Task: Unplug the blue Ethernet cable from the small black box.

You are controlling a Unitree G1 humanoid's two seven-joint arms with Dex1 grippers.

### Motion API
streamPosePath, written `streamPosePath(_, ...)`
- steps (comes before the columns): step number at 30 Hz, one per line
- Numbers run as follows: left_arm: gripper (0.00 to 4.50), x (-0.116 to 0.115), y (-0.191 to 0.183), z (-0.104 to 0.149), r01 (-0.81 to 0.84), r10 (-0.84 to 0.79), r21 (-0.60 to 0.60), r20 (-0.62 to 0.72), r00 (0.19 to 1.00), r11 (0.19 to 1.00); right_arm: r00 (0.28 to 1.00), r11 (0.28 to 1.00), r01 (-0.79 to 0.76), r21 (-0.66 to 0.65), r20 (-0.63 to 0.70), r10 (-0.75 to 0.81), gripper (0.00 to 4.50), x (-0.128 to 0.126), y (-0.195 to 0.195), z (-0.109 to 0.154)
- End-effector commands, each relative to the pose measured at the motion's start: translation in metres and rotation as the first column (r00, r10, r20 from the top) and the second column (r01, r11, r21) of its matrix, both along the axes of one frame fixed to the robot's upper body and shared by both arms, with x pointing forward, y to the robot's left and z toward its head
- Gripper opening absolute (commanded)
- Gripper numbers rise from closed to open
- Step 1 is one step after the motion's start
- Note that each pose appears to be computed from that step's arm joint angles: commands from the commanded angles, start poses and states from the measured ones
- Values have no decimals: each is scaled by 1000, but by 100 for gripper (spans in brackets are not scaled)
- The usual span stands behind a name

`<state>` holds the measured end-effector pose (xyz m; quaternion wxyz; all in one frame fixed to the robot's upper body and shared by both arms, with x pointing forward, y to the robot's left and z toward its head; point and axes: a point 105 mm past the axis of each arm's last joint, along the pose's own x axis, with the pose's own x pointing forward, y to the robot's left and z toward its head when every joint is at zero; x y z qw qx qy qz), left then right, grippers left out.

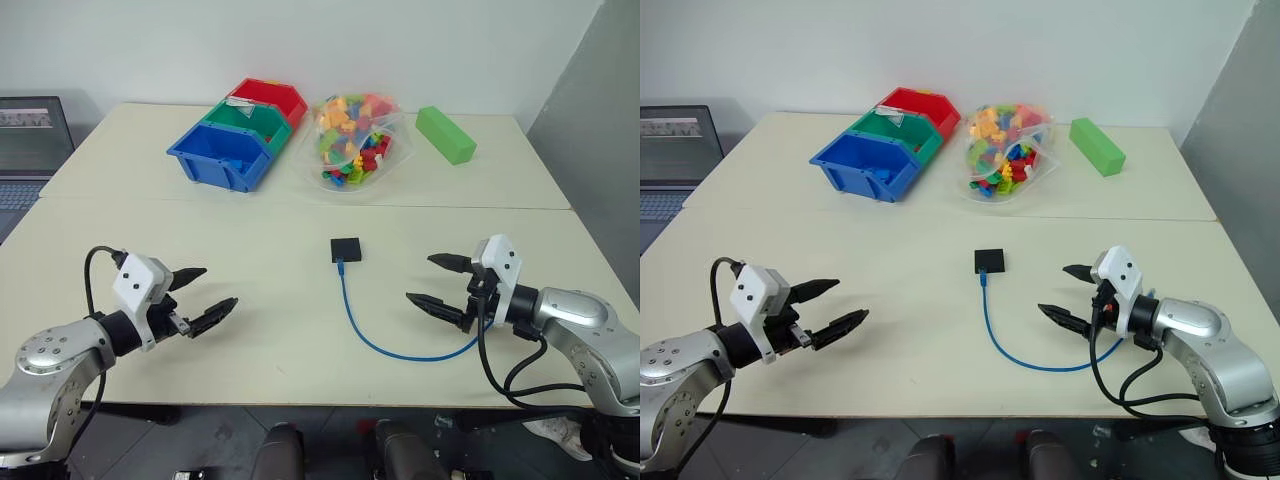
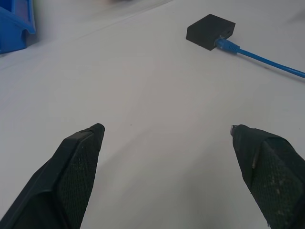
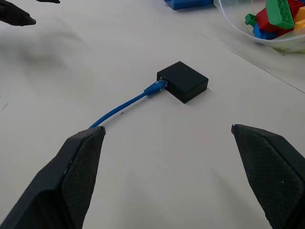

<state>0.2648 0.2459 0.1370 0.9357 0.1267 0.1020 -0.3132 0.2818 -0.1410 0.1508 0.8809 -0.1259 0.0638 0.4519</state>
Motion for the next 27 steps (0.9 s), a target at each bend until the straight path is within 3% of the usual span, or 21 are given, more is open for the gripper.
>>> streamPosePath(1, 450, -1, -5, 11, 31, -31, -2, 40, 999, 1000, 998, 1000, -18, 7, 53, 18, 449, -2, 4, 14)
streamPosePath(12, 450, -5, -9, 14, 48, -49, 10, 35, 998, 999, 999, 999, -33, 19, 24, 32, 449, -2, 11, 12)
streamPosePath(17, 450, -14, -16, 12, 159, -159, 10, 3, 987, 987, 996, 997, -77, 21, -46, 78, 449, -3, 50, -11)
streamPosePath(27, 450, -18, -14, 20, 246, -246, -9, -47, 968, 969, 983, 989, 139, 55, -133, -131, 449, 35, 101, -38)
